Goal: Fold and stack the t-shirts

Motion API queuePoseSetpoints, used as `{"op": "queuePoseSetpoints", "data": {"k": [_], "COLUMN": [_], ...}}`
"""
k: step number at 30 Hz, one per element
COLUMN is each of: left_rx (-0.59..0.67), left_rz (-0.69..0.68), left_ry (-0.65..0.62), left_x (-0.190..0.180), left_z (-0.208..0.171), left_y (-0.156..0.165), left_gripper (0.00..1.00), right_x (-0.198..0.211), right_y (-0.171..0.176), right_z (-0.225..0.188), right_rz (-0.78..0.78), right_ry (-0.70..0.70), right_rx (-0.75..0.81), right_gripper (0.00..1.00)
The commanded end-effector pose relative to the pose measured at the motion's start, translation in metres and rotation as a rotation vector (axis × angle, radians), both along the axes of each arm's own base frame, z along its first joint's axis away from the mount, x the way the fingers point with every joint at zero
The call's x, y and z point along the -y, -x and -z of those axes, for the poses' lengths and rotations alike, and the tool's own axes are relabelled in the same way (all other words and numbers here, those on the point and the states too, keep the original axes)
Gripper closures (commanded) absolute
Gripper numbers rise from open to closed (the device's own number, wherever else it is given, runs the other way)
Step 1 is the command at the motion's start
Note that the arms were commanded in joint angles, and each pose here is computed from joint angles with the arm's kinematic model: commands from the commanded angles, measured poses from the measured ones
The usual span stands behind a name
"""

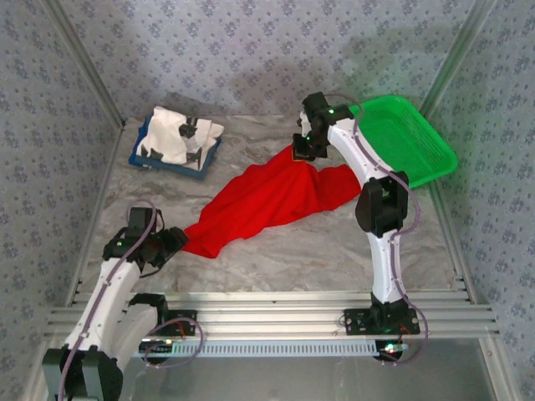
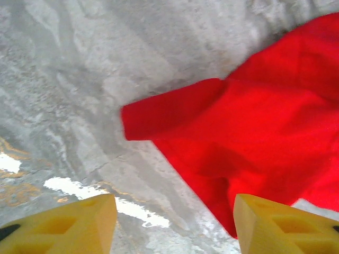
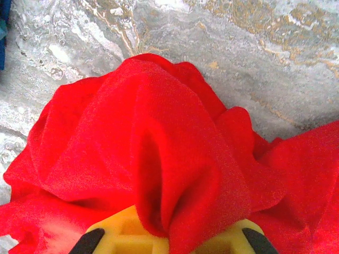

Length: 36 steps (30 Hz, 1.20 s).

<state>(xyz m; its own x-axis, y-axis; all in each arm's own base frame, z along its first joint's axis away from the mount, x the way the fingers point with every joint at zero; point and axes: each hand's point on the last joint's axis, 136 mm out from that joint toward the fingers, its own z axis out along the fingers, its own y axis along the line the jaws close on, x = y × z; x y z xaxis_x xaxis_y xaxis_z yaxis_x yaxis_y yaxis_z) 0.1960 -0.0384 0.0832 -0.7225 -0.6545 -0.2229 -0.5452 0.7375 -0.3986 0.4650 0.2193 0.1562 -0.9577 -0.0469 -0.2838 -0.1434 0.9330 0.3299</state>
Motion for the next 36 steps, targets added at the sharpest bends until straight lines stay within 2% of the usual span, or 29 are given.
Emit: {"op": "queuePoseSetpoints", "data": {"k": [1, 5, 12, 17, 22, 25, 31, 34, 36], "left_rx": [-0.086, -0.164, 0.02, 0.013, 0.022, 0.025, 0.047, 0.039, 0.024], "left_rz": [-0.039, -0.06, -0.038, 0.033, 0.083, 0.112, 0.172, 0.19, 0.2], "left_ry": [-0.015, -0.016, 0.068, 0.011, 0.004, -0.009, -0.008, -0.015, -0.02], "left_x": [-0.005, -0.007, 0.007, 0.003, 0.004, 0.004, 0.009, 0.01, 0.009], "left_z": [0.013, 0.029, 0.024, 0.026, 0.032, 0.034, 0.035, 0.037, 0.041], "left_y": [0.009, 0.016, -0.024, -0.036, -0.047, -0.051, -0.061, -0.062, -0.061], "left_gripper": [0.37, 0.35, 0.35, 0.39, 0.43, 0.43, 0.46, 0.52, 0.6], "right_x": [0.004, 0.011, 0.015, 0.012, 0.009, 0.008, 0.003, 0.003, 0.008], "right_y": [0.001, 0.0, 0.005, 0.006, 0.007, 0.006, 0.012, 0.022, 0.031], "right_z": [0.008, 0.013, 0.019, 0.018, 0.014, 0.007, -0.02, -0.036, -0.046], "right_rz": [-0.011, -0.013, -0.032, -0.039, -0.043, -0.042, -0.057, -0.079, -0.071], "right_ry": [0.036, 0.058, 0.059, 0.041, 0.022, 0.0, -0.05, -0.077, -0.087], "right_rx": [-0.021, -0.029, -0.055, -0.056, -0.055, -0.045, -0.007, 0.01, 0.018], "right_gripper": [1.0, 1.0, 1.0, 0.99, 0.83, 0.68, 0.52, 0.44, 0.33]}}
